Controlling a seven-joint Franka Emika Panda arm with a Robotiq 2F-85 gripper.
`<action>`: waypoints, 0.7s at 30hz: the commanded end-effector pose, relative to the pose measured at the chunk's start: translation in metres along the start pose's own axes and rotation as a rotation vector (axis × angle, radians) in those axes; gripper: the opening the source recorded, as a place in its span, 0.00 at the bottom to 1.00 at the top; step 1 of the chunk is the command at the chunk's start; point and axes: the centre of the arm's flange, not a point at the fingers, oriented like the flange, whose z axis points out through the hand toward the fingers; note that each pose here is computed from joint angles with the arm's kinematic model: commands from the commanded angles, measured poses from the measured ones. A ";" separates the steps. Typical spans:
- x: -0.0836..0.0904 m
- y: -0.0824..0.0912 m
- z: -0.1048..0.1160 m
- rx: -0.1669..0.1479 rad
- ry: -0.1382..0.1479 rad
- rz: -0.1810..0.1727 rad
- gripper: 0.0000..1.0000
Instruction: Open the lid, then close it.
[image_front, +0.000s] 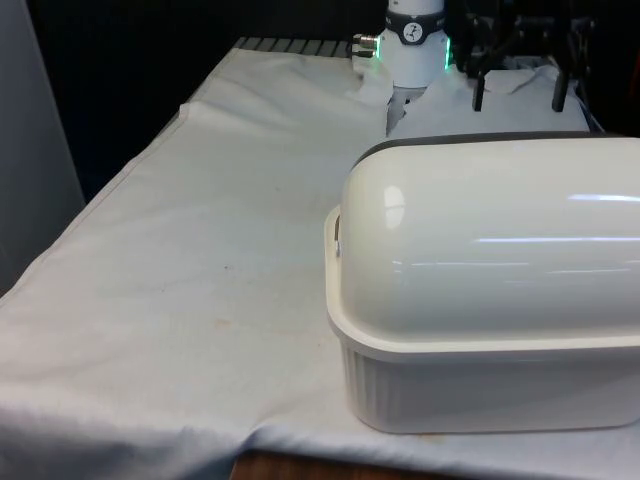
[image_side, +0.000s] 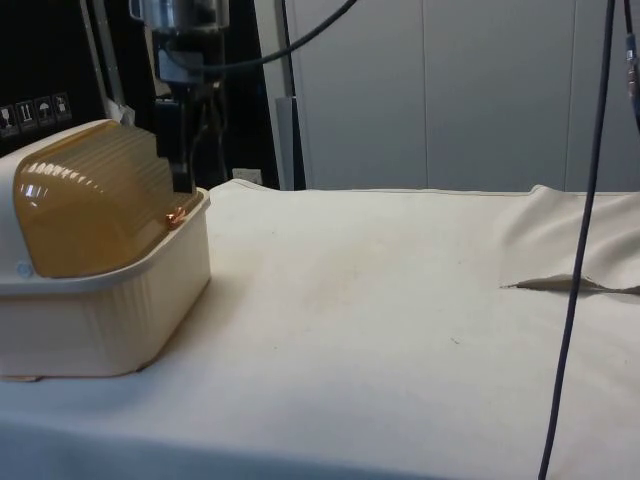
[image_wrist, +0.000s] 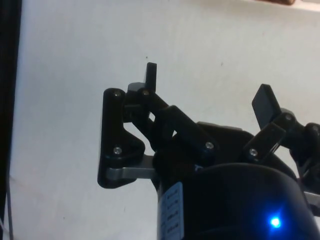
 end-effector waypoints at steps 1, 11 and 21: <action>0.000 0.000 0.005 -0.003 0.010 0.000 1.00; 0.002 0.001 0.030 0.000 0.027 -0.011 1.00; 0.009 0.018 0.047 -0.004 0.025 -0.010 1.00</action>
